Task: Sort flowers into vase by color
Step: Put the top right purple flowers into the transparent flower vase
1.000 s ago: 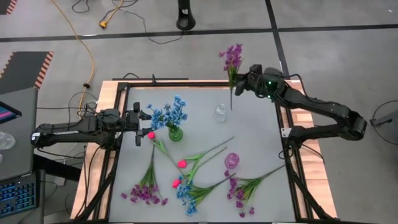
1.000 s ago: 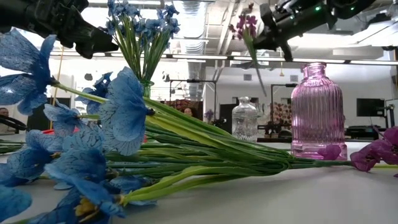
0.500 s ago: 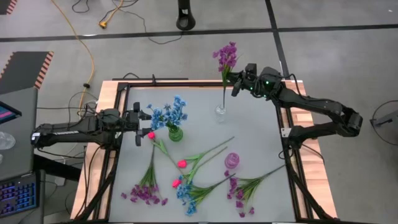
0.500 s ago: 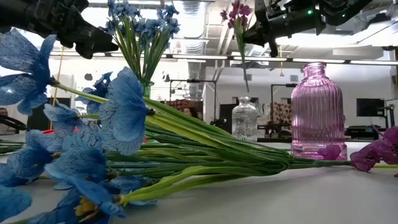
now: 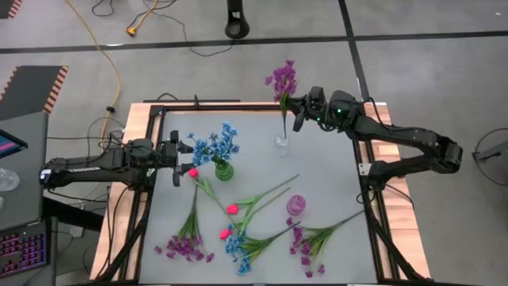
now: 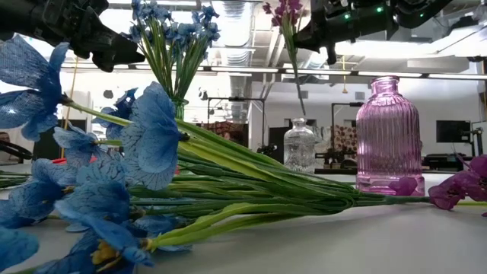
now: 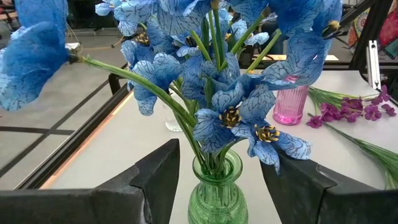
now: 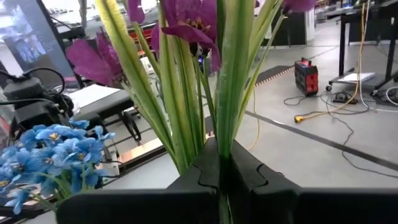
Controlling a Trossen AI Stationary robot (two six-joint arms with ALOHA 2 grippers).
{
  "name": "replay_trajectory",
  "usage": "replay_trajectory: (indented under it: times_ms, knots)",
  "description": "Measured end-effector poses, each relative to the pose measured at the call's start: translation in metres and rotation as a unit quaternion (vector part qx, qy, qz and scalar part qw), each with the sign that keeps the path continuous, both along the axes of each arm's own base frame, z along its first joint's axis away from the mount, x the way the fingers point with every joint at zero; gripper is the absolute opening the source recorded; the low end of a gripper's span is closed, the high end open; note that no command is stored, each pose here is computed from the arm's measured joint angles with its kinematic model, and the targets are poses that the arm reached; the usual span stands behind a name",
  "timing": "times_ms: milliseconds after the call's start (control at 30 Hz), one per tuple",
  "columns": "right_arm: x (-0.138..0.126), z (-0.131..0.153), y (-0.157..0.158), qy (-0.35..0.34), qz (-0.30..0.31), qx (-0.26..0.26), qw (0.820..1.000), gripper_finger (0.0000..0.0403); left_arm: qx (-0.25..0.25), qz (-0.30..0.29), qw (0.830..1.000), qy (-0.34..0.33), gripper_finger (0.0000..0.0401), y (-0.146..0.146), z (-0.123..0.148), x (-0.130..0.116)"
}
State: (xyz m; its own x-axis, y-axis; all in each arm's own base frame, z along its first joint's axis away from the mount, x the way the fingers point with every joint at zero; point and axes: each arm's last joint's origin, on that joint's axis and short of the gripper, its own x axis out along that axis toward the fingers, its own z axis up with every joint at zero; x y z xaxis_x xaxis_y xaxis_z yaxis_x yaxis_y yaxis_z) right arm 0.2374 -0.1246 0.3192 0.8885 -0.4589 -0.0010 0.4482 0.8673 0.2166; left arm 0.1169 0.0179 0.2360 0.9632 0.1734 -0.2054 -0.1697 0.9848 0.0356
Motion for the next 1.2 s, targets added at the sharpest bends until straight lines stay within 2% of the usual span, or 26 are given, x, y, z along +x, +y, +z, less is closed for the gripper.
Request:
replay_trajectory:
  times_ms: [233, 467, 933, 1200]
  knots:
    - [0.002, 0.000, 0.004, 0.014, -0.008, -0.027, 1.000, 0.0034, 0.000, 0.000, 1.000, 0.000, 0.0209, 0.000, 0.000, 0.000]
    - [0.005, 0.002, 0.004, -0.005, -0.006, -0.037, 0.999, 0.0035, 0.000, 0.000, 1.000, 0.000, 0.0209, 0.000, 0.000, 0.000]
    - [0.030, -0.030, -0.006, 0.036, -0.001, -0.016, 0.999, 0.0035, 0.000, 0.002, 1.000, 0.000, 0.0209, 0.000, 0.000, 0.000]
    - [0.032, -0.036, -0.007, 0.055, 0.000, -0.006, 0.998, 0.0037, 0.000, 0.002, 1.000, 0.001, 0.0209, 0.000, 0.000, 0.000]
